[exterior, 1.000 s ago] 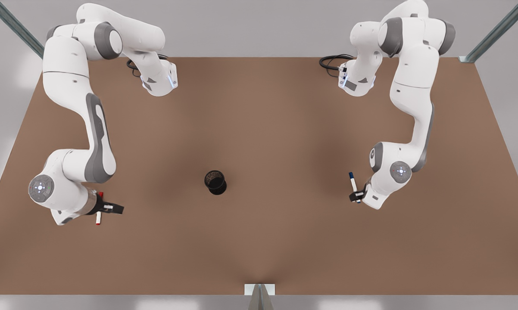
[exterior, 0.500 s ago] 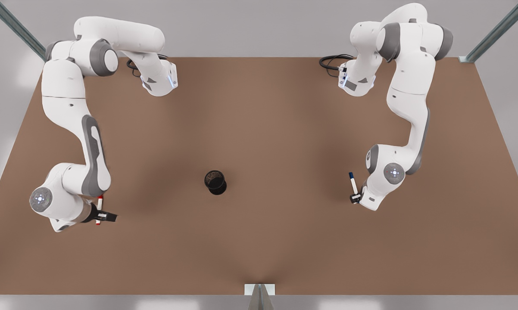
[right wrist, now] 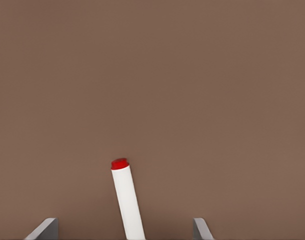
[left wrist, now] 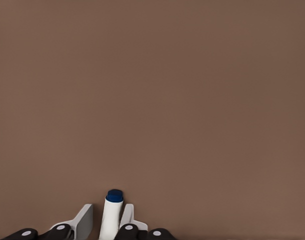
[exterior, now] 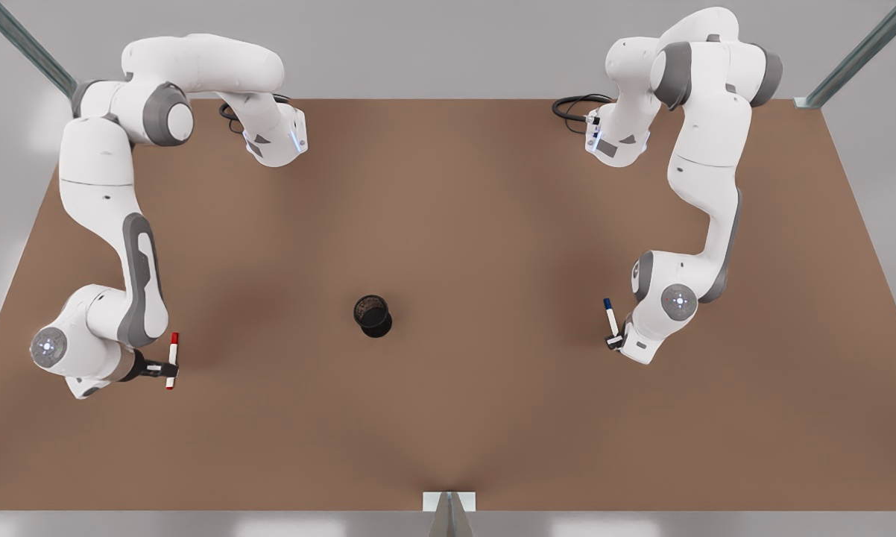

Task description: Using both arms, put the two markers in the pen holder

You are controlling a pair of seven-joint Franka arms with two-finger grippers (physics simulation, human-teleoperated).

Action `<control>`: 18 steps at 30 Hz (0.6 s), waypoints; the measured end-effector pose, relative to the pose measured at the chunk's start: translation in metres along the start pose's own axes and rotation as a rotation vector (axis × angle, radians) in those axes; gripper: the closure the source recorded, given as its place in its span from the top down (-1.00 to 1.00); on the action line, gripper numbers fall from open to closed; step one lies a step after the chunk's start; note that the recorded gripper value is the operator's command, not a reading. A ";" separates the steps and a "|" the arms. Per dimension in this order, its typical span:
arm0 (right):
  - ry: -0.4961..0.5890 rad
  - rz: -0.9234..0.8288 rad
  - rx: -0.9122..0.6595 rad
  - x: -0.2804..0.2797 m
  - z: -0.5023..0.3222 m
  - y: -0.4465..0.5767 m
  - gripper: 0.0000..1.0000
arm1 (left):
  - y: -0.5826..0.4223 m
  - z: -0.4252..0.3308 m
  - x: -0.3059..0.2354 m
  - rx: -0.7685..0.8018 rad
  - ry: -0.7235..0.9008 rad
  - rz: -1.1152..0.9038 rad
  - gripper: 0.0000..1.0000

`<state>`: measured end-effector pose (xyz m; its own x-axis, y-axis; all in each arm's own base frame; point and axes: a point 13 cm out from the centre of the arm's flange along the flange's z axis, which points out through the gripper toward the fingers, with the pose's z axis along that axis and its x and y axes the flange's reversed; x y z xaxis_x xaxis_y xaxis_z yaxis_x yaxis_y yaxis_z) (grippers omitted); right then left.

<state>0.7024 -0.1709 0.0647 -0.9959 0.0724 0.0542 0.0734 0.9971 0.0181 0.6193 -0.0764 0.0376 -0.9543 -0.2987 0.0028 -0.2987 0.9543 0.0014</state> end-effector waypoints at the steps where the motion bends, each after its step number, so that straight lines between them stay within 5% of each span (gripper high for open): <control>1: 0.002 -0.016 0.001 -0.002 0.006 0.005 1.00 | 0.000 0.000 0.000 0.000 0.000 0.000 -0.25; 5: 0.008 -0.083 0.025 -0.009 0.018 0.022 0.69 | 0.000 0.002 0.001 -0.002 0.003 -0.001 -0.26; 8: 0.012 -0.108 0.042 -0.009 0.020 0.021 0.55 | 0.000 0.004 0.002 -0.005 0.004 -0.003 -0.57; 12: 0.018 -0.108 0.049 -0.005 0.023 0.006 0.51 | -0.001 -0.003 -0.003 -0.006 -0.010 -0.005 -0.57; 18: 0.004 -0.123 0.053 -0.008 0.023 0.001 0.13 | -0.065 -0.100 -0.023 0.069 -0.093 0.085 -0.57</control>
<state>0.7090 -0.1701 0.0417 -0.9970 -0.0510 0.0588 -0.0527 0.9982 -0.0282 0.6612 -0.1315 0.1379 -0.9714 -0.2187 -0.0923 -0.2135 0.9749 -0.0632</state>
